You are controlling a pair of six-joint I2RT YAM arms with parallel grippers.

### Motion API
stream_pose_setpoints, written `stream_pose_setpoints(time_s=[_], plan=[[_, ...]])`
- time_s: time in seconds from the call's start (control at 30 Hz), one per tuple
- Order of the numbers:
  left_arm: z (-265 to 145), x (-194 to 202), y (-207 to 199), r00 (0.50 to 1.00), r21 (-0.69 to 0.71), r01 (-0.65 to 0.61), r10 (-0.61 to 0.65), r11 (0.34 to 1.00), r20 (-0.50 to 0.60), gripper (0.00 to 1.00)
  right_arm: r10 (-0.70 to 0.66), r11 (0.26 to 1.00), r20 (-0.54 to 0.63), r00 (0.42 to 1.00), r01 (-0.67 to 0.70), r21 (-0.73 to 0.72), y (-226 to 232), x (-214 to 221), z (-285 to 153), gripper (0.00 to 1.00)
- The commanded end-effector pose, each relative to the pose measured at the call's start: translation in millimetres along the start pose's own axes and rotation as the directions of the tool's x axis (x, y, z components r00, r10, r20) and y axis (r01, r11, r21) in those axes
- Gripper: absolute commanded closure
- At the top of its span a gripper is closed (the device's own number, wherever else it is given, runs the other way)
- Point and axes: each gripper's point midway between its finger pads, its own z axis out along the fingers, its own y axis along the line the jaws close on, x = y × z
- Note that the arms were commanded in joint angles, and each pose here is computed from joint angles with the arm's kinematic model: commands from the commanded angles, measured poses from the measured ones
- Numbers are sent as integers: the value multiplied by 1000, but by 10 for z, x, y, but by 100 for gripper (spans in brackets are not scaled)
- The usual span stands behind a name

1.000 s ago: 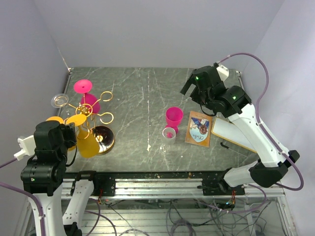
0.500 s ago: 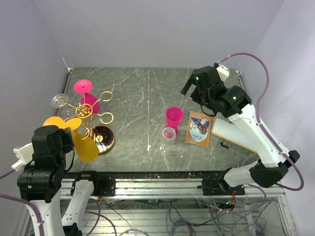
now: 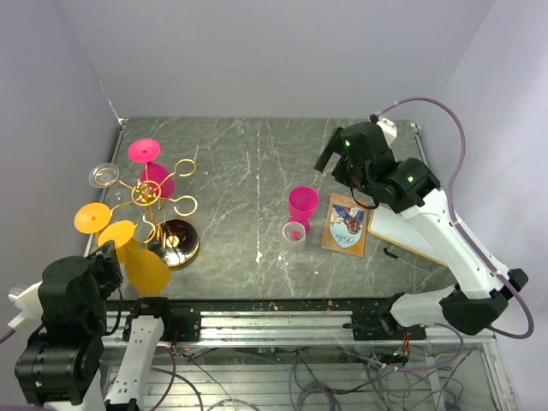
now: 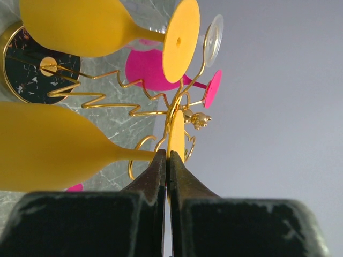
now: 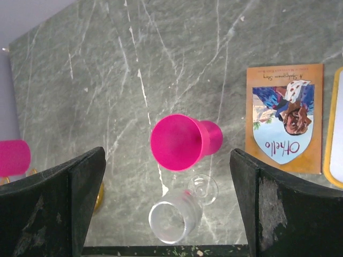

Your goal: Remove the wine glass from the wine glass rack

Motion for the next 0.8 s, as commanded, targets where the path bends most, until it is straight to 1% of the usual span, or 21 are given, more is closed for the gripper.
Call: stream_pose_setpoints(time_s=[0.0, 0.13, 0.17, 0.27, 0.37, 0.47, 0.57, 0.63, 0.77], plan=[[-187, -34, 41, 999, 49, 9, -7, 999, -41, 93, -15, 982, 50, 999, 24, -186, 124, -91, -229, 0], [-340, 48, 55, 992, 79, -24, 33, 997, -119, 93, -23, 919, 118, 993, 67, -389, 285, -129, -470, 0], [-402, 73, 57, 988, 95, -28, 42, 995, -147, 93, -27, 904, 128, 991, 79, -421, 315, -136, -519, 0], [-587, 175, 55, 969, 134, -17, 49, 991, -243, 93, -46, 878, 139, 989, 107, -467, 356, -148, -631, 0], [-723, 319, 61, 937, 163, -1, 59, 987, -346, 93, -81, 855, 128, 988, 135, -501, 410, -116, -689, 0], [-853, 457, -10, 897, 238, 16, 92, 971, -433, 93, -140, 777, 116, 983, 181, -603, 599, -36, -815, 0], [-989, 596, -187, 851, 368, 55, 149, 928, -503, 93, -162, 702, 86, 983, 176, -690, 757, 53, -932, 0], [-1071, 667, -273, 825, 445, 74, 196, 893, -530, 93, -155, 679, 63, 986, 153, -718, 818, 91, -960, 0], [-1147, 849, -423, 766, 537, 96, 282, 838, -578, 93, -141, 641, 17, 990, 104, -760, 918, 166, -982, 0]])
